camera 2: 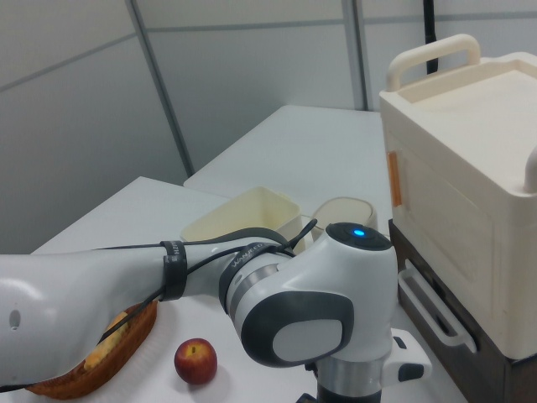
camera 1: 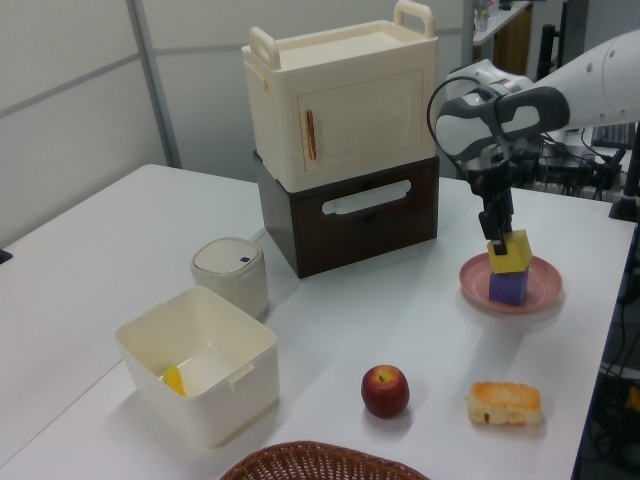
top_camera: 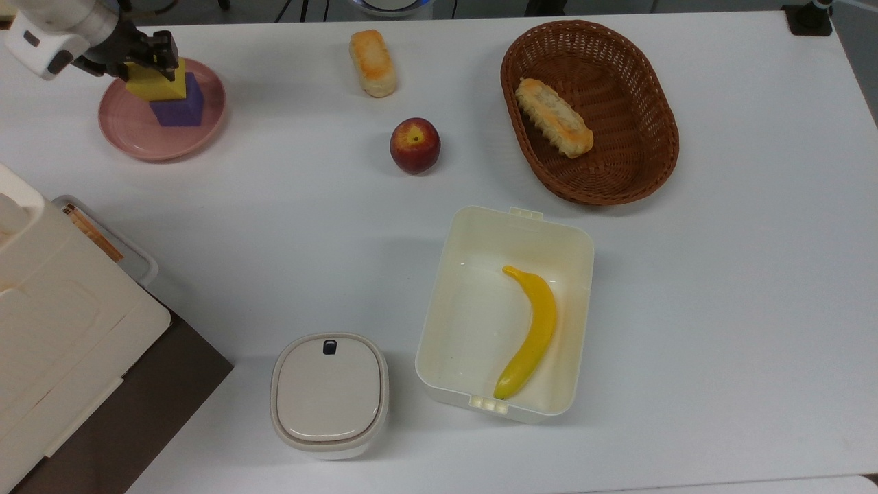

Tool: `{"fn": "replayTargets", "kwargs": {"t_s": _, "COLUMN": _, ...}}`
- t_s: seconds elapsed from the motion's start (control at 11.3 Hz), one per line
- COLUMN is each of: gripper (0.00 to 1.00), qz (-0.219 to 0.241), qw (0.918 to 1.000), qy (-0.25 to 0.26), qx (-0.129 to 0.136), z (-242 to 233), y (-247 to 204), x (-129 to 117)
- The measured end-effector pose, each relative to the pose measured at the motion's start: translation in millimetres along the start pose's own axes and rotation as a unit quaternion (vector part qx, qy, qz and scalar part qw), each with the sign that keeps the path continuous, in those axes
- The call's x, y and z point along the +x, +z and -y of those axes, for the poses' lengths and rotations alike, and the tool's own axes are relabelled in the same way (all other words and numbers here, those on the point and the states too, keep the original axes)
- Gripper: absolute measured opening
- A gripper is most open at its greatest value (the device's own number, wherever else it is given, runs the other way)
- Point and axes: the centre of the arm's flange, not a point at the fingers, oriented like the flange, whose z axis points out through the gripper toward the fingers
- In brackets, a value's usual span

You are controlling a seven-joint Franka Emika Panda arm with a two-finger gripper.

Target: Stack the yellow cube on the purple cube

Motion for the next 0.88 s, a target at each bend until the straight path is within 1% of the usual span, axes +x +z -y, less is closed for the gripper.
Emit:
{"fn": "replayTargets", "kwargs": {"t_s": 0.18, "gripper": 0.67, "qz": -0.001, "qw": 1.0000, "qy": -0.001, "qx": -0.002, "z": 0.6, "y": -1.9, "x": 0.8}}
{"fn": "replayTargets", "kwargs": {"t_s": 0.26, "gripper": 0.75, "qz": -0.002, "qw": 1.0000, "qy": -0.002, "qx": -0.003, "z": 1.0, "y": -3.0, "x": 1.2}}
{"fn": "replayTargets", "kwargs": {"t_s": 0.35, "gripper": 0.90, "qz": -0.005, "qw": 1.0000, "qy": -0.002, "qx": -0.006, "z": 0.8, "y": -7.2, "x": 1.5}}
{"fn": "replayTargets", "kwargs": {"t_s": 0.44, "gripper": 1.00, "qz": -0.011, "qw": 0.9999, "qy": -0.002, "qx": -0.010, "z": 0.6, "y": -15.5, "x": 1.0}}
{"fn": "replayTargets", "kwargs": {"t_s": 0.71, "gripper": 1.00, "qz": -0.013, "qw": 0.9998, "qy": -0.010, "qx": -0.011, "z": 13.6, "y": -57.7, "x": -0.4}}
{"fn": "replayTargets", "kwargs": {"t_s": 0.88, "gripper": 1.00, "qz": -0.022, "qw": 0.9991, "qy": -0.030, "qx": -0.018, "z": 42.0, "y": -93.7, "x": 10.3}}
